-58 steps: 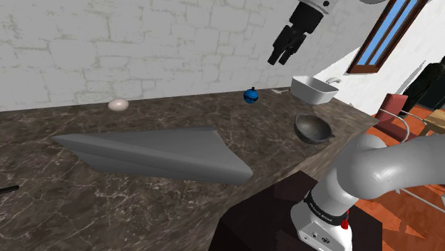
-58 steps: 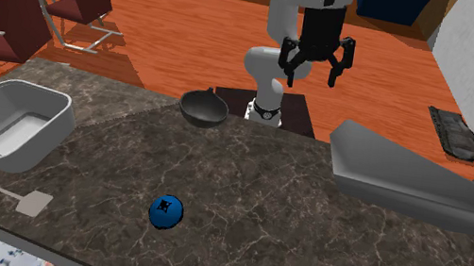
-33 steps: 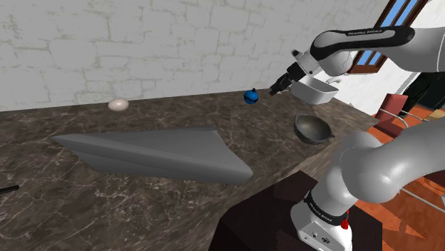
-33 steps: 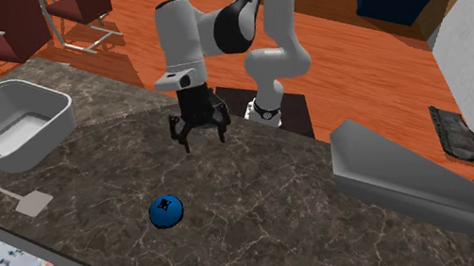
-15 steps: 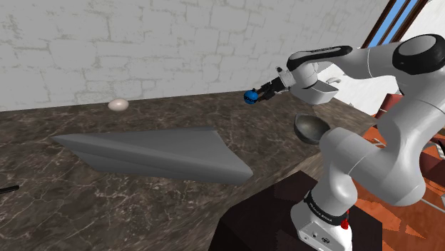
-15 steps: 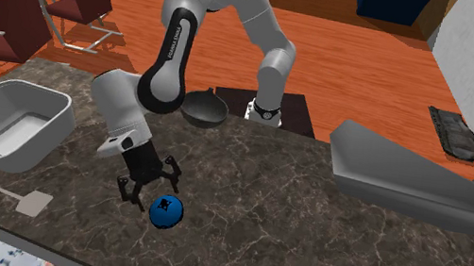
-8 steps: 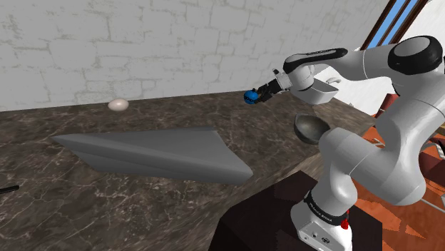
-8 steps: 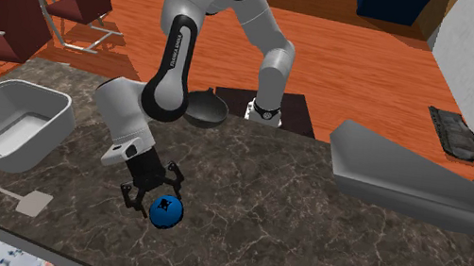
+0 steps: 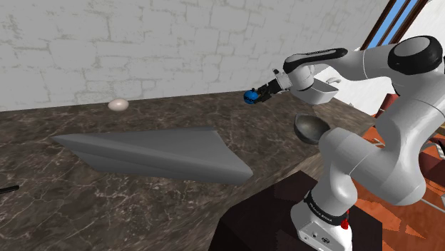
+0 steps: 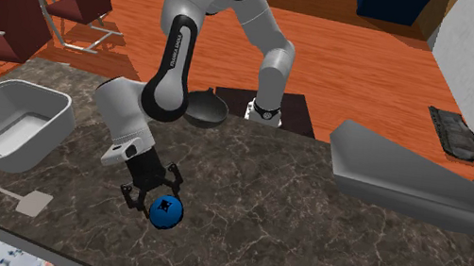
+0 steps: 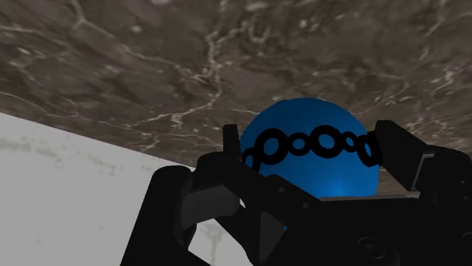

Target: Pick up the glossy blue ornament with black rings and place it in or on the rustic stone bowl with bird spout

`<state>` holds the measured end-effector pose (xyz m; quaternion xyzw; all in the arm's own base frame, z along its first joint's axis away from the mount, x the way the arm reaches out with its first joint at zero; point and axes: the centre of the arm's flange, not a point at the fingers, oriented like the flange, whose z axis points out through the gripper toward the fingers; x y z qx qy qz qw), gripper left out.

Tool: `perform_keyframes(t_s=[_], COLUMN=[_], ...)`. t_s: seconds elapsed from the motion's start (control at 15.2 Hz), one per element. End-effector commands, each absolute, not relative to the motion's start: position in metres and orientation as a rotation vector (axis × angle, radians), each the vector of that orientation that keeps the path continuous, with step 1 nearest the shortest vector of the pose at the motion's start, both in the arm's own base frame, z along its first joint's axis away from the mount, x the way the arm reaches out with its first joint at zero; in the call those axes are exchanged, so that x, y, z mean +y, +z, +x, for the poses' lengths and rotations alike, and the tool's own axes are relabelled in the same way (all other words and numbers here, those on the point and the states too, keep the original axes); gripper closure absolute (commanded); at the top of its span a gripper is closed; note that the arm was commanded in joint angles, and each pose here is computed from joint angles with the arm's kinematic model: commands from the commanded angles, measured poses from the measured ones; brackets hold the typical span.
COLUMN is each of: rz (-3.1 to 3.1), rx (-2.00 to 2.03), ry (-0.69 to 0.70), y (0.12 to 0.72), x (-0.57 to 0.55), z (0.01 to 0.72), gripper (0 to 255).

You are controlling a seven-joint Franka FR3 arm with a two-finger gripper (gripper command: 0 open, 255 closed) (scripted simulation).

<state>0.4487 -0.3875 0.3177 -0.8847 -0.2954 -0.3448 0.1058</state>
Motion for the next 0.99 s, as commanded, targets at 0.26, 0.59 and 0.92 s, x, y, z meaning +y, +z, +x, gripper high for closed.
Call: perform_keyframes(t_s=[0.26, 0.59, 0.92], rz=[-2.606, -2.606, -2.606], rx=[-0.87, -0.87, -0.87], ry=[-1.015, -1.015, -1.015], y=[0.317, 0.343, 0.37], x=[-0.387, -0.387, -0.387], z=[0.449, 0.449, 0.449], gripper=[255, 255, 255])
